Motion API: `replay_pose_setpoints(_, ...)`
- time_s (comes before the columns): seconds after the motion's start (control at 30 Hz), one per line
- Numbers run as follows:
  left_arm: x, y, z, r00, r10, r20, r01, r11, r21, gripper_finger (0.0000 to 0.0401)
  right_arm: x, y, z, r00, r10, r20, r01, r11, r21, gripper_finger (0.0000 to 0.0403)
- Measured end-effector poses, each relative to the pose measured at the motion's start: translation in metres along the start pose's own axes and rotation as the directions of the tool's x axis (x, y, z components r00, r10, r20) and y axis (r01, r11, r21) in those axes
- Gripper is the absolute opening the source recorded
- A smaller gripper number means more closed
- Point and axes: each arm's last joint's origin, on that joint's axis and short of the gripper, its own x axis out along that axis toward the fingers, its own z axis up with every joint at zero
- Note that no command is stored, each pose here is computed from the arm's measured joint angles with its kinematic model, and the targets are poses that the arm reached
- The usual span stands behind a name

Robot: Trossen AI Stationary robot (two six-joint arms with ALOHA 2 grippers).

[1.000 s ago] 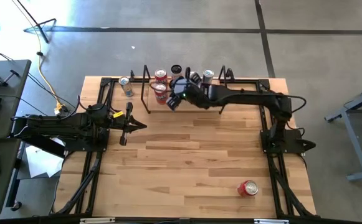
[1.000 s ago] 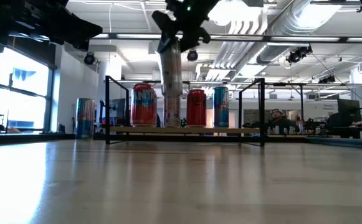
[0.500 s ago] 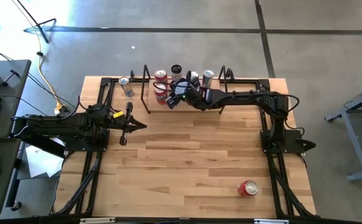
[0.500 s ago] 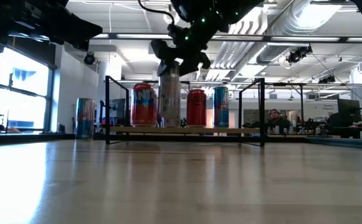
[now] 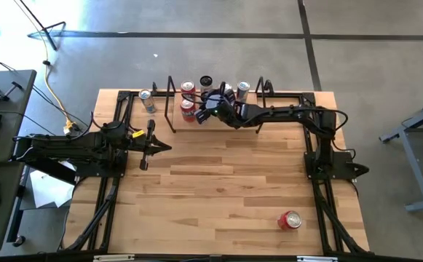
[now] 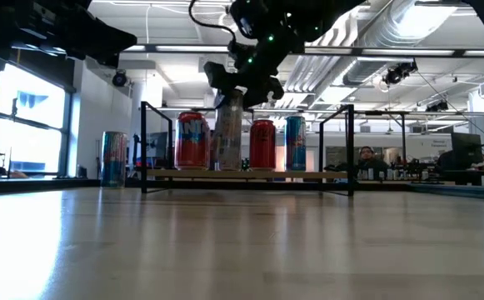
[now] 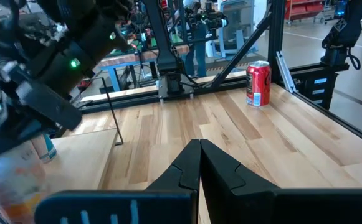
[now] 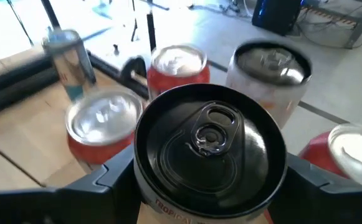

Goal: Place canned beverage on shelf
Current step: Put the white yellow soda can on the shelf aligned with the white yellow soda can

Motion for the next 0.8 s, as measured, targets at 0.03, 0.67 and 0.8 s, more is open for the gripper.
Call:
replay_pose_setpoints(0.03,0.0,0.0,0.0,1.0,0.0,0.0,0.0,1.0,0.0,0.0,0.0022,0.0008,-0.0027,1.0,-0.001,-0.007,0.001,1.0,-0.007,0.0244)
replay_pose_setpoints(0.67,0.0001,0.0,0.0,1.0,0.0,0.0,0.0,1.0,-0.003,0.0,0.0084,-0.0026,-0.0021,1.0,0.004,-0.003,-0.004,1.0,-0.02,0.025)
replay_pose_setpoints(0.8,0.0,0.0,0.0,1.0,0.0,0.0,0.0,1.0,-0.003,0.0,0.0089,-0.0034,-0.002,1.0,0.002,-0.004,-0.002,1.0,-0.019,0.0262)
